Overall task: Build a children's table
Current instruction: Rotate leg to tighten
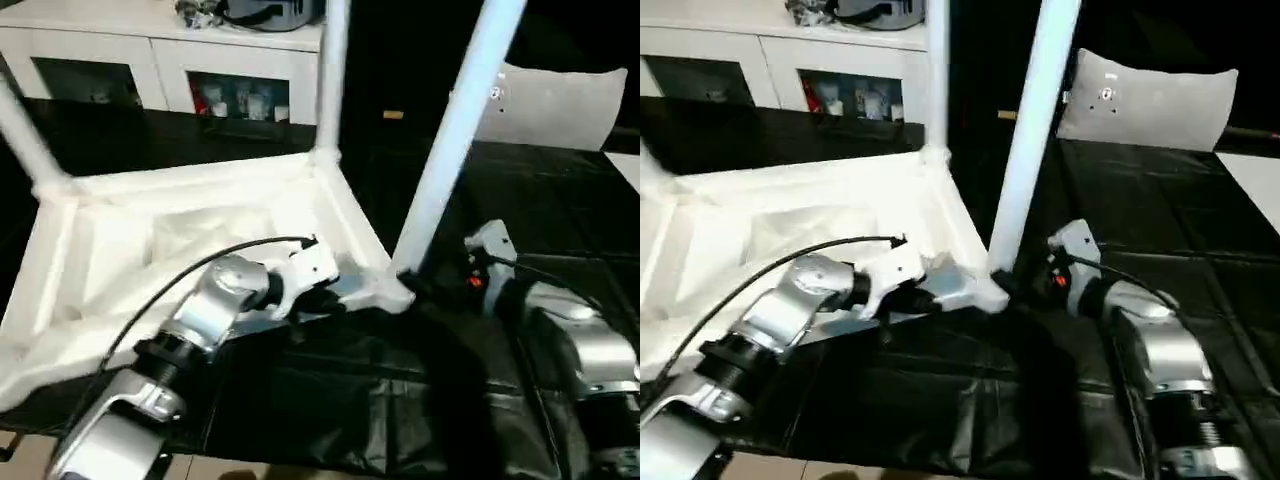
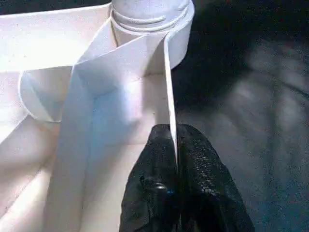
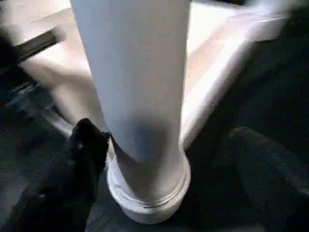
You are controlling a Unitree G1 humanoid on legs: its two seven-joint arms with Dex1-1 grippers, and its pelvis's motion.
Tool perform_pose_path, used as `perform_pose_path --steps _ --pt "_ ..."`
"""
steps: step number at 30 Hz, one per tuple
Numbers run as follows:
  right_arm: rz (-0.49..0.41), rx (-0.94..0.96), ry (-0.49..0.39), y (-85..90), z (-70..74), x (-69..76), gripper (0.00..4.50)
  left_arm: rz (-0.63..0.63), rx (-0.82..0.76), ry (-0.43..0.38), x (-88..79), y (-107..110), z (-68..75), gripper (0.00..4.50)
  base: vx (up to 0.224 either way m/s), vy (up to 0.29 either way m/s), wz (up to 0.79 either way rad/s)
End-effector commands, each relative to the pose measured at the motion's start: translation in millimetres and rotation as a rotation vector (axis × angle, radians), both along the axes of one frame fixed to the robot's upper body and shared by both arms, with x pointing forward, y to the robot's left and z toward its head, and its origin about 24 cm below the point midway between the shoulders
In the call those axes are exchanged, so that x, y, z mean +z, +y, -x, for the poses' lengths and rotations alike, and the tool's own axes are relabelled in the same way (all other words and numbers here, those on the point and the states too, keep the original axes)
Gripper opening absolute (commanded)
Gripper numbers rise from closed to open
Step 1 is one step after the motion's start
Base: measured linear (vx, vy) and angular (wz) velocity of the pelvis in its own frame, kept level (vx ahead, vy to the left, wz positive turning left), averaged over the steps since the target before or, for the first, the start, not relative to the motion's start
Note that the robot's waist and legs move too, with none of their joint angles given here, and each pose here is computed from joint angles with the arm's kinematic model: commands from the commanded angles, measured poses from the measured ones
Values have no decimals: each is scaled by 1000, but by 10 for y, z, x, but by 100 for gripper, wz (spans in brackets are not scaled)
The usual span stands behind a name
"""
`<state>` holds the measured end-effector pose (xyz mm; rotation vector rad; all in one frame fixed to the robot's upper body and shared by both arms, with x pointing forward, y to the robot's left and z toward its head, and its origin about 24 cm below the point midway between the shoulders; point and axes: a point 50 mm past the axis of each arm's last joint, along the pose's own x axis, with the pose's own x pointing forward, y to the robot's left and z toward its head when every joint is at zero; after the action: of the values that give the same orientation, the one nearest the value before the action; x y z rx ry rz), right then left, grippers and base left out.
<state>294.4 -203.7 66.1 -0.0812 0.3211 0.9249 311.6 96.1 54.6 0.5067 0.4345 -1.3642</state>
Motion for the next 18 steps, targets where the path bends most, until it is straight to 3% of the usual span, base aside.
perform_pose_path --steps 1,6,9,18 --pt "-34 105 41 2 35 19 409 -6 -145 8 13 -66 95 0 0 0 0" --pt "-54 211 77 0 86 29 361 -39 -209 28 -2 -5 142 0 0 0 0" --pt "-51 361 156 36 183 -6 334 -87 -270 23 -23 75 170 0 0 0 0" --pt "-74 419 184 51 213 -20 259 -93 -288 26 -25 111 171 0 0 0 0"
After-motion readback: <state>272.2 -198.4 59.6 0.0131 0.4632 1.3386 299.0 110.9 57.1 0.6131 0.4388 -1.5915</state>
